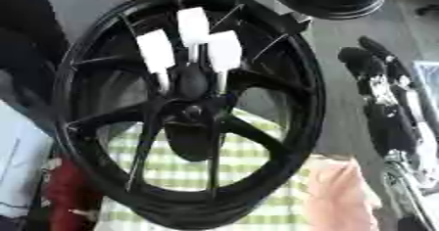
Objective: Pull the pin out of the wheel hub.
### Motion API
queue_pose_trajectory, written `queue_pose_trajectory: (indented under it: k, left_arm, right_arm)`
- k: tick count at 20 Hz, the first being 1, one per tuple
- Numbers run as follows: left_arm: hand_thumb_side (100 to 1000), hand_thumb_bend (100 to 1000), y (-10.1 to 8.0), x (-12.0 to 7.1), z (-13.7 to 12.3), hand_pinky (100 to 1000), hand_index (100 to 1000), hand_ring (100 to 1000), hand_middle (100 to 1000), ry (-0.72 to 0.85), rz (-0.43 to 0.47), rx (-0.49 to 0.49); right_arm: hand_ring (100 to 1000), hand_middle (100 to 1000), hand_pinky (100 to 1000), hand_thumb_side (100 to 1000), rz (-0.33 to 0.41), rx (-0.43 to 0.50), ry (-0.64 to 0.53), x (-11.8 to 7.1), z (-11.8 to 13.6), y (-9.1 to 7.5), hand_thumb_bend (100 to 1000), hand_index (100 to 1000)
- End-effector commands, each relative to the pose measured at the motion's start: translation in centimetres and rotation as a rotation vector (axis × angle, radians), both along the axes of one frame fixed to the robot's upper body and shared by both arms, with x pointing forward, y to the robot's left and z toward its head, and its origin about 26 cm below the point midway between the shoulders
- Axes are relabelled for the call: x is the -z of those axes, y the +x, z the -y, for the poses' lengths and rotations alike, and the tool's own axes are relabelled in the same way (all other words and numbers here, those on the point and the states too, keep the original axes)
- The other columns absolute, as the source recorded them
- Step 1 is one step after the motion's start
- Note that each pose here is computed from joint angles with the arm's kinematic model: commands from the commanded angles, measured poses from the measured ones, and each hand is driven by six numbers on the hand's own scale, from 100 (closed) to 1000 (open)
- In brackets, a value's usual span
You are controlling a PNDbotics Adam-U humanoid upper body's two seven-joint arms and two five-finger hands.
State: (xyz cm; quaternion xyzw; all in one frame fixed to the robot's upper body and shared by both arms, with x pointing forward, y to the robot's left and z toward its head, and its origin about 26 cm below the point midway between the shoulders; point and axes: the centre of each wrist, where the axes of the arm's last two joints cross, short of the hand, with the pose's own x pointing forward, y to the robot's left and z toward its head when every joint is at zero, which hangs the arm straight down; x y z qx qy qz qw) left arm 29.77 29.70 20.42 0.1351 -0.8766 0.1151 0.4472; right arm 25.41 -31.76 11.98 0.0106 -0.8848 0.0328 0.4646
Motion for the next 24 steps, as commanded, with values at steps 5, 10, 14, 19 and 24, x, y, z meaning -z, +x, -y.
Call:
queue_pose_trajectory:
  k: [5,10,14,19,24]
  left_arm:
    - [841,194,-0.3,-0.7,0.1,607,787,621,785,0.014,0.024,0.005]
    - [841,194,-0.2,-0.8,0.1,607,786,621,785,0.016,0.026,0.008]
    - [840,192,-0.2,-1.0,0.2,606,784,620,785,0.021,0.031,0.009]
    - [833,183,-0.1,-1.7,0.3,604,778,618,783,0.051,0.04,0.019]
    - [834,184,0.0,-2.0,0.5,603,779,619,783,0.068,0.046,0.035]
  right_arm:
    - [869,759,1000,593,0.019,0.002,-0.012,-0.6,0.0,-0.1,100,890]
    - [867,758,1000,594,0.017,0.004,-0.015,-0.6,0.0,-0.1,100,890]
    - [866,757,1000,594,0.015,0.01,-0.014,-0.6,0.0,-0.1,100,889]
    - [866,757,1000,595,0.011,0.012,-0.014,-0.5,0.0,-0.1,100,890]
    - [872,764,1000,586,0.026,0.003,-0.025,-0.9,0.1,0.0,100,894]
